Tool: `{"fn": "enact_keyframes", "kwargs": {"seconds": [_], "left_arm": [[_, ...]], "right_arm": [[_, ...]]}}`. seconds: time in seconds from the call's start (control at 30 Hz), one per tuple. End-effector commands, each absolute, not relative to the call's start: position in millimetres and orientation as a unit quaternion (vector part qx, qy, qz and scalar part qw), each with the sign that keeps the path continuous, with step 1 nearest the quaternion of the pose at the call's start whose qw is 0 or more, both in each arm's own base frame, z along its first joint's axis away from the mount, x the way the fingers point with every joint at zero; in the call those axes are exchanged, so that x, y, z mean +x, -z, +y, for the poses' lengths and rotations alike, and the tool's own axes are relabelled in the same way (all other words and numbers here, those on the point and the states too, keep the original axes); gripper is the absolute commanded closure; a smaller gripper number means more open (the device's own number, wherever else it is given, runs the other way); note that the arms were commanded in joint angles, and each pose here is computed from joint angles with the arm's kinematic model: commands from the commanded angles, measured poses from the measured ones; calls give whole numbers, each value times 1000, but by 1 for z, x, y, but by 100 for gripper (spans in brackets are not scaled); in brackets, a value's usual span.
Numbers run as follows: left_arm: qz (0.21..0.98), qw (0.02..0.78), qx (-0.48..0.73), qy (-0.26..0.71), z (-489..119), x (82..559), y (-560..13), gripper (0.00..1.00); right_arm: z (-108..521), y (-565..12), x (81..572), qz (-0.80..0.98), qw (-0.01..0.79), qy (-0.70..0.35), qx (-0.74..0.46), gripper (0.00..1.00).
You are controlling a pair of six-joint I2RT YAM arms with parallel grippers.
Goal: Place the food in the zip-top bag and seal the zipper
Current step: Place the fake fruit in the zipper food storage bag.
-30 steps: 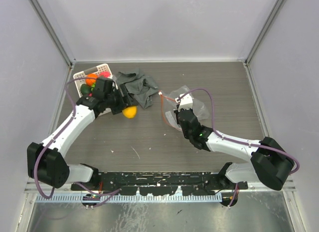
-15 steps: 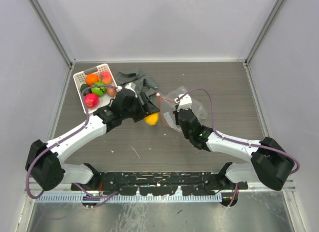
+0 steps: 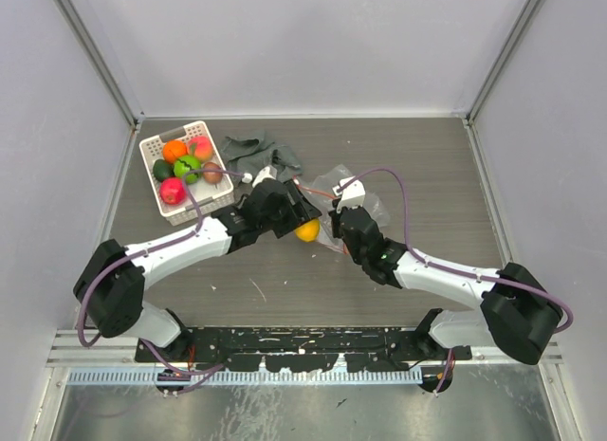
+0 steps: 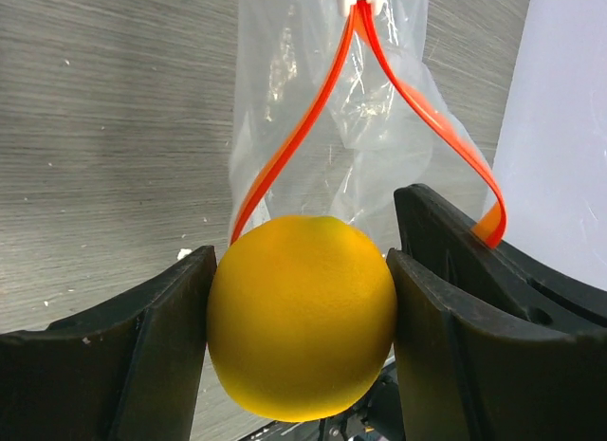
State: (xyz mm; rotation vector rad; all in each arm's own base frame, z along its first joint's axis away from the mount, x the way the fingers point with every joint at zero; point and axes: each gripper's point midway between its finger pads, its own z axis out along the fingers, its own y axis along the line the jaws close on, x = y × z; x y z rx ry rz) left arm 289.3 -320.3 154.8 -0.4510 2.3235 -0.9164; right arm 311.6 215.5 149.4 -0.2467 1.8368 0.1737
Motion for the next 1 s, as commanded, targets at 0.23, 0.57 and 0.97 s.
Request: {"fn": "enact_keyframes", "kwargs": {"seconds": [0.23,0.57,0.97], "left_arm": [[833,350,-223,365,-325,313,-189,100],[830,331,-257,368,-322,307,-193,100],[818,344,-269,375,-315,301,-210,100]], "right_arm": [[228,-178,312,765,623,-132,-90,99],[233,-176,311,767,619,-139,-96,99],[234,-170,313,772,614,-135,-95,100]]}}
